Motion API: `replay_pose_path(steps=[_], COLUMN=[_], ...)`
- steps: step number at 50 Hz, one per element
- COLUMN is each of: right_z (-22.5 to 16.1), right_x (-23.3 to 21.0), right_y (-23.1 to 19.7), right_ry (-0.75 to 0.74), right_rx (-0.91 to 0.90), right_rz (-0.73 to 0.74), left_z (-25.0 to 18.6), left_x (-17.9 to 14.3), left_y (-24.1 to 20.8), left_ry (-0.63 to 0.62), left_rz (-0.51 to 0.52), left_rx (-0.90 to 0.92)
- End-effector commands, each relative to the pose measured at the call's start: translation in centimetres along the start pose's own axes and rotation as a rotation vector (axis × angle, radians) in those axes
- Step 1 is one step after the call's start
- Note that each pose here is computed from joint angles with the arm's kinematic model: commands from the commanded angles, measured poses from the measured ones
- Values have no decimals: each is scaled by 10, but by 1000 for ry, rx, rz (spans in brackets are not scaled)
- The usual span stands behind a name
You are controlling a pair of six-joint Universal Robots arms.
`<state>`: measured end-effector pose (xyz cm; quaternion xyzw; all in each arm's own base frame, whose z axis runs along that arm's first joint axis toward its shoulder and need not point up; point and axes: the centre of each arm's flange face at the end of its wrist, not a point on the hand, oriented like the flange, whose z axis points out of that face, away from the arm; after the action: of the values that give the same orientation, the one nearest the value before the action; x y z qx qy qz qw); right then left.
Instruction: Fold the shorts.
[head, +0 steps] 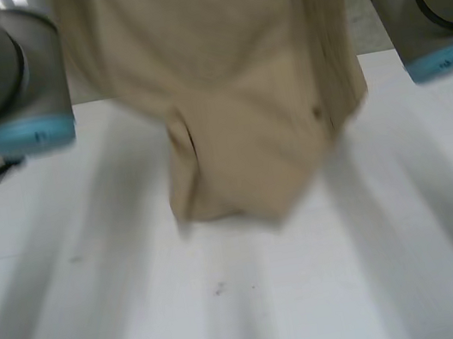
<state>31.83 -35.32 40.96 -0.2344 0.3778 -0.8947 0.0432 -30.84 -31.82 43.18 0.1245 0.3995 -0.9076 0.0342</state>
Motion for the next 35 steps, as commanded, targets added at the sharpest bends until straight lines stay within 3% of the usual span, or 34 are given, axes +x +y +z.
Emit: replay_pose_path(steps=[1, 12, 19, 25, 31, 35], right_z=[17, -30, -99, -169, -205, -219], right_x=[13, -8, -54, -85, -93, -89], right_y=[-25, 24, 86, 130, 130, 123], right_ry=[107, -44, -271, -441, -544, -564], right_rx=[229, -120, -447, -702, -811, -885], right_rz=[-27, 13, 67, 2, -62, -55], left_z=[25, -52, -141, -222, -271, -279], left_x=[-16, -3, 19, 38, 54, 46], left_y=[-46, 8, 77, 117, 117, 105], left_ry=[-124, 31, 202, 379, 528, 546], left_rz=[-63, -23, 29, 75, 109, 133], left_rx=[237, -44, -363, -624, -732, -773])
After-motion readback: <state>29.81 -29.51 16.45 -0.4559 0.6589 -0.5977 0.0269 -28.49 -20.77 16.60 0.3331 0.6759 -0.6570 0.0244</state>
